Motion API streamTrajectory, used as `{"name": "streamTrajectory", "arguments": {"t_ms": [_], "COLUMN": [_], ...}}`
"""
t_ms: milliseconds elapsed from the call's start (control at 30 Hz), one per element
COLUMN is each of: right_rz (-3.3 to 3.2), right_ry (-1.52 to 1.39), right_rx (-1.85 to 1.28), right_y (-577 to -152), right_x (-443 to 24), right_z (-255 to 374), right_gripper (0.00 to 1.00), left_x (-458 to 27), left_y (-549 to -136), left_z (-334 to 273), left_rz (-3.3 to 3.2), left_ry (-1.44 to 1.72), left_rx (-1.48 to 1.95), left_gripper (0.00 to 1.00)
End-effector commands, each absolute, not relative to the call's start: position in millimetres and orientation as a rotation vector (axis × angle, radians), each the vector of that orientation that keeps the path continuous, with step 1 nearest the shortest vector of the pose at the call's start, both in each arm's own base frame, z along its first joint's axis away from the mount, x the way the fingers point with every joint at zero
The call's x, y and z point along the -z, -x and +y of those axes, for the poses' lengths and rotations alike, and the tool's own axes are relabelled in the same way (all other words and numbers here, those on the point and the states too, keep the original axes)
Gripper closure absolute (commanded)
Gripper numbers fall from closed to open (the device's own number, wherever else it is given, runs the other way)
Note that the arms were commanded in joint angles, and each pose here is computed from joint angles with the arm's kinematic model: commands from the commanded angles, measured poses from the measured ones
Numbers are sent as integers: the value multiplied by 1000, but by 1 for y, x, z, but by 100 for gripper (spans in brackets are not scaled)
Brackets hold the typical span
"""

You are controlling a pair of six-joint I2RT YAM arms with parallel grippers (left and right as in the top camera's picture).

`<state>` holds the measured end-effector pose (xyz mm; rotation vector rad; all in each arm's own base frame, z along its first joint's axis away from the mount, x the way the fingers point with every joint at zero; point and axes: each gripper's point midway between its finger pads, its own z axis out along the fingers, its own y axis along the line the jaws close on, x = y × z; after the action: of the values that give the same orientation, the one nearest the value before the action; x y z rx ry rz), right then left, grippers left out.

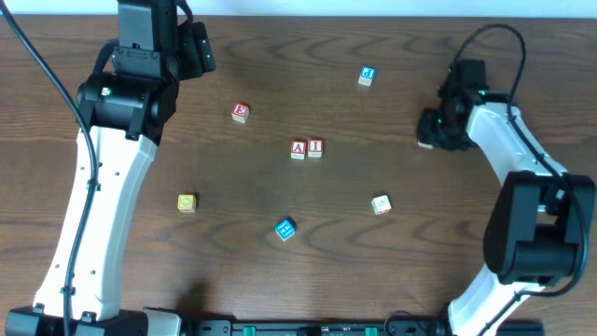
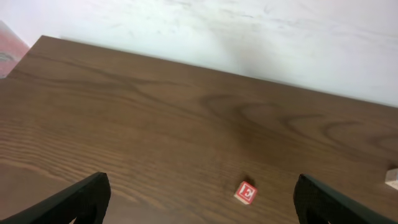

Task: Spell out Ai2
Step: 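Carry the 2 block with the right gripper to right of the I block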

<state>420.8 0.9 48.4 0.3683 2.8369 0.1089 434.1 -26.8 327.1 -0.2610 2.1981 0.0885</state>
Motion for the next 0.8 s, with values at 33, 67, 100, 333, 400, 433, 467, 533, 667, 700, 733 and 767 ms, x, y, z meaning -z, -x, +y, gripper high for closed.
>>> {"name": "streamTrajectory", "arguments": {"t_ms": [33, 67, 100, 333, 400, 433, 467, 533, 667, 700, 733, 767], "right_rz": [2782, 2766, 2753, 2702, 2716, 2728, 2746, 2780, 2819, 2825, 2829, 2837], "right_ry": [-211, -171, -133, 23, 25, 25, 25, 54, 131, 136, 143, 153], "right_rx": [-167, -178, -187, -228, -212, -216, -229, -230, -225, -223, -224, -221], "right_y": [-445, -449, -452, -447, -442, -439, -435, -428, -417, -415, -414, -412], "right_x": [-75, -81, -85, -94, -91, -88, -84, -75, -54, -51, -50, -46], "right_z": [47, 60, 73, 153, 161, 164, 168, 177, 200, 203, 206, 208], "right_gripper": [99, 99, 99, 99, 98, 99, 99, 99, 98, 98, 99, 99], "left_x": [-328, -326, -323, -303, -299, -298, -298, -298, -297, -297, -296, -296], "left_y": [-431, -430, -428, -418, -416, -415, -415, -415, -414, -414, -413, -413], "left_z": [-6, 0, 5, 26, 29, 29, 29, 29, 29, 29, 29, 29], "left_rz": [2196, 2205, 2216, 2314, 2326, 2332, 2334, 2335, 2338, 2340, 2343, 2344], "left_ry": [287, 300, 318, 366, 374, 373, 373, 373, 373, 373, 373, 374], "left_rx": [-199, -207, -211, -126, -121, -122, -123, -123, -124, -124, -125, -125], "left_gripper": [5, 5, 5, 5, 5, 5, 5, 5, 5, 5, 5, 5]}}
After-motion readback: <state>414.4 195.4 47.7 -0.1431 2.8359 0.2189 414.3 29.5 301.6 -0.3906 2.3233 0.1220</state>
